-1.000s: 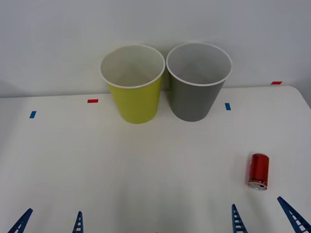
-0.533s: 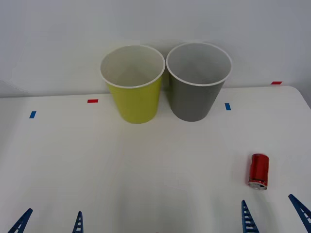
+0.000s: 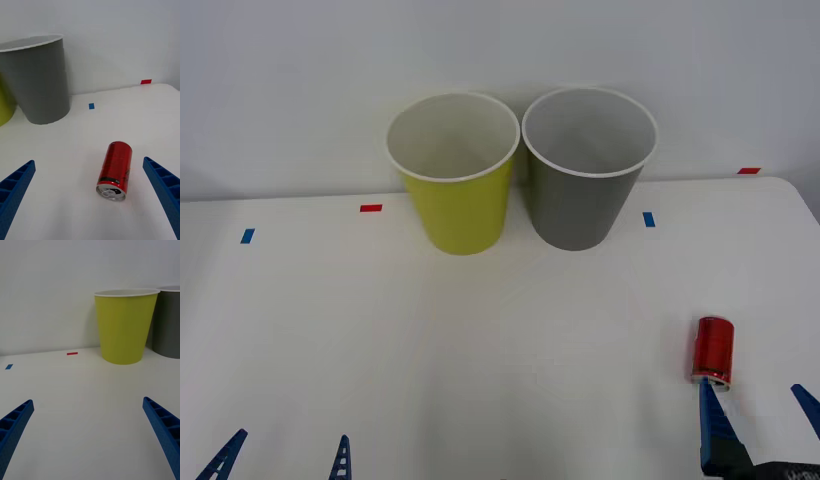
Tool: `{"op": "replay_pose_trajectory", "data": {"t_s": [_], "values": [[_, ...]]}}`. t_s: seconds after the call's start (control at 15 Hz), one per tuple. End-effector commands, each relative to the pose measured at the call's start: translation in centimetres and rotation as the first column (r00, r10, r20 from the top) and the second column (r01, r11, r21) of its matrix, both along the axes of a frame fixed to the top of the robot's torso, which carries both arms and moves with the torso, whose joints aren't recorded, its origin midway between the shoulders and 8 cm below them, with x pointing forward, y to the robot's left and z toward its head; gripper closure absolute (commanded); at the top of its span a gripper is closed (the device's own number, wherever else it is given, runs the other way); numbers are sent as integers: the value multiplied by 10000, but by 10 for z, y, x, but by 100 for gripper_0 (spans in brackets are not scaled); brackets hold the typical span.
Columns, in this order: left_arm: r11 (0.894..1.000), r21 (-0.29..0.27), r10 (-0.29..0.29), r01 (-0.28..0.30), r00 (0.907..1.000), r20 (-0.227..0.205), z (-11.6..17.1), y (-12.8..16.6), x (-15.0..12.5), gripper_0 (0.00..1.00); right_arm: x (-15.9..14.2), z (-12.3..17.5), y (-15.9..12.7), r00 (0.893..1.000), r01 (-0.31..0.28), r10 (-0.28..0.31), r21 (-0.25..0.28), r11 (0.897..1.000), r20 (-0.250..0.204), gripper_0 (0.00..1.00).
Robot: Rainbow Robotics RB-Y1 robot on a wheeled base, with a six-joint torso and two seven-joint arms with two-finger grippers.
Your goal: Put cans in the gray bin and PET bottles in the light green bin.
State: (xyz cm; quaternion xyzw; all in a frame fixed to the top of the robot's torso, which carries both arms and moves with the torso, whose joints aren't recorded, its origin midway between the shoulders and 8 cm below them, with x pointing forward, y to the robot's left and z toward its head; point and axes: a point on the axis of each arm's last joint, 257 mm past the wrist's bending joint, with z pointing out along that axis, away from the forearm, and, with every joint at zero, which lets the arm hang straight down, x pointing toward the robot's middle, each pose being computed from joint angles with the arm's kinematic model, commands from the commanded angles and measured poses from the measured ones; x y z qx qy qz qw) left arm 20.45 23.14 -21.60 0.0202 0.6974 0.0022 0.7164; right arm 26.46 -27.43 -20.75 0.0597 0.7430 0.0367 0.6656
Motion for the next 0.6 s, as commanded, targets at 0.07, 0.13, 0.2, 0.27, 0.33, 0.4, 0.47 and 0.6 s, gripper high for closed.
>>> {"op": "replay_pose_trajectory", "data": {"t_s": [0.07,0.13,0.2,0.27,0.33,0.4,0.47,0.6], "values": [[10000,0,0,0,10000,-1,0,0,0,0,12,-4,-22,9990,248,-246,32,9997,-379,0],[10000,0,0,0,10000,-1,0,0,0,0,15,-7,-31,9975,356,-359,-65,9993,-603,0],[10000,0,0,0,10000,-1,0,0,0,0,17,-13,-35,9953,423,-420,14,9991,-874,0],[10000,0,0,0,10000,-1,0,0,0,0,21,-18,-39,9910,478,-467,61,9988,-1258,0],[10000,0,0,0,10000,-1,0,0,0,0,26,-19,-41,9873,531,-500,163,9985,-1507,0],[10000,0,0,0,10000,-1,0,0,0,0,31,-19,-40,9818,629,-511,593,9963,-1829,0],[10000,0,0,0,10000,-1,0,0,0,0,35,-18,-36,9760,723,-476,1100,9913,-2126,0],[10000,0,0,0,10000,-1,0,0,0,0,43,-15,-33,9681,885,-435,1740,9808,-2469,0]]}}
